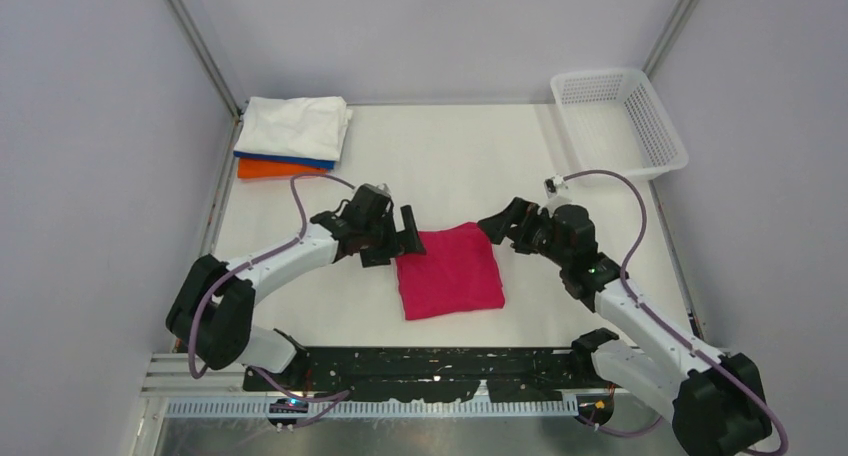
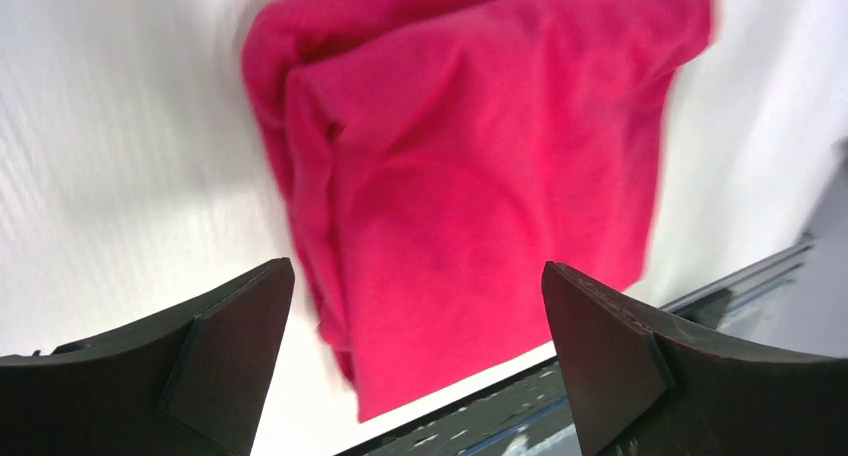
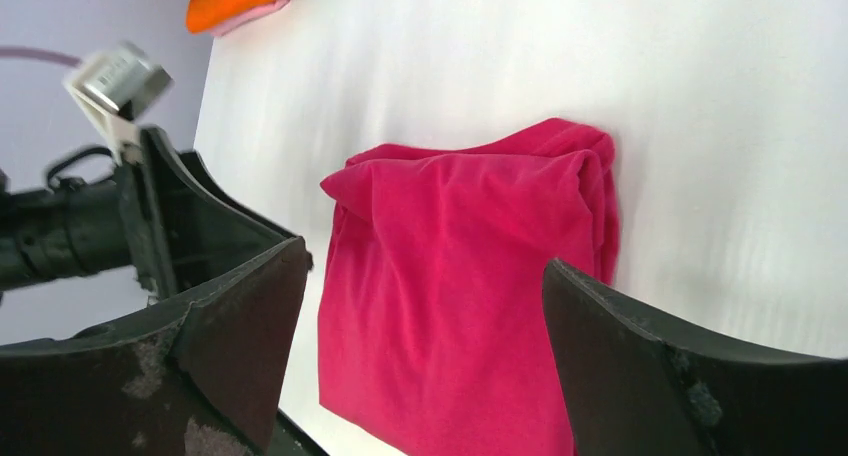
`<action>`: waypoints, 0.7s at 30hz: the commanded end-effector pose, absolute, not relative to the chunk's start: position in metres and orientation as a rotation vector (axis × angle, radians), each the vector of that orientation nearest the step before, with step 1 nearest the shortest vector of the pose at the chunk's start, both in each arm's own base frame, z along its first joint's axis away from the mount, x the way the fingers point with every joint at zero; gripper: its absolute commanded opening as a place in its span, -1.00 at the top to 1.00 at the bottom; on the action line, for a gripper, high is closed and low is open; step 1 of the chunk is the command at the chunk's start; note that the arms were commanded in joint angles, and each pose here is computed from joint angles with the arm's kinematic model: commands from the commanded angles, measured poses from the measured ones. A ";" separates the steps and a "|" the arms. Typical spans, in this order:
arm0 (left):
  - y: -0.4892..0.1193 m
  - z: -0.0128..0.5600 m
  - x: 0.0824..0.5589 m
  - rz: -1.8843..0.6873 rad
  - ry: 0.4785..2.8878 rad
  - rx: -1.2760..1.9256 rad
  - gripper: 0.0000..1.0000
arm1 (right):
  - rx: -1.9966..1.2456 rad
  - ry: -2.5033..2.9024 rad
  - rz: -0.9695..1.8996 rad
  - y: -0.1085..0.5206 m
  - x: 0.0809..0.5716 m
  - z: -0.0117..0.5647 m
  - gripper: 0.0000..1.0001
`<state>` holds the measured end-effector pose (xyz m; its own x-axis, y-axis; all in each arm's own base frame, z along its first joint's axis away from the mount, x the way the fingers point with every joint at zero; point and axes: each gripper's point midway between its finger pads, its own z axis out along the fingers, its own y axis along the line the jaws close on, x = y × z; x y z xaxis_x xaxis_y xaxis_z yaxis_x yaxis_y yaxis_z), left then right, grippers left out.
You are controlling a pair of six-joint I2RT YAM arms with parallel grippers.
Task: Fold and stack the t-shirts
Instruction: Put the neatly folded tshirt into the corner of the board with the left arm
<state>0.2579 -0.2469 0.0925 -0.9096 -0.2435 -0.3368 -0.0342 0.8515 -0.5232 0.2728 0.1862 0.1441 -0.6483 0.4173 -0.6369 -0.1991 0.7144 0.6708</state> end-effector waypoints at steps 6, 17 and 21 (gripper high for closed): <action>-0.235 0.041 0.239 -0.555 2.731 -0.184 -0.77 | 0.297 2.079 0.712 0.139 0.254 0.130 -0.91; -0.268 0.010 0.258 -0.374 2.832 -0.106 0.91 | 0.297 2.095 0.625 0.124 0.251 0.125 -0.91; -0.244 0.028 0.285 -0.087 2.759 -0.045 1.00 | 0.306 2.066 0.556 0.112 0.254 0.126 -0.91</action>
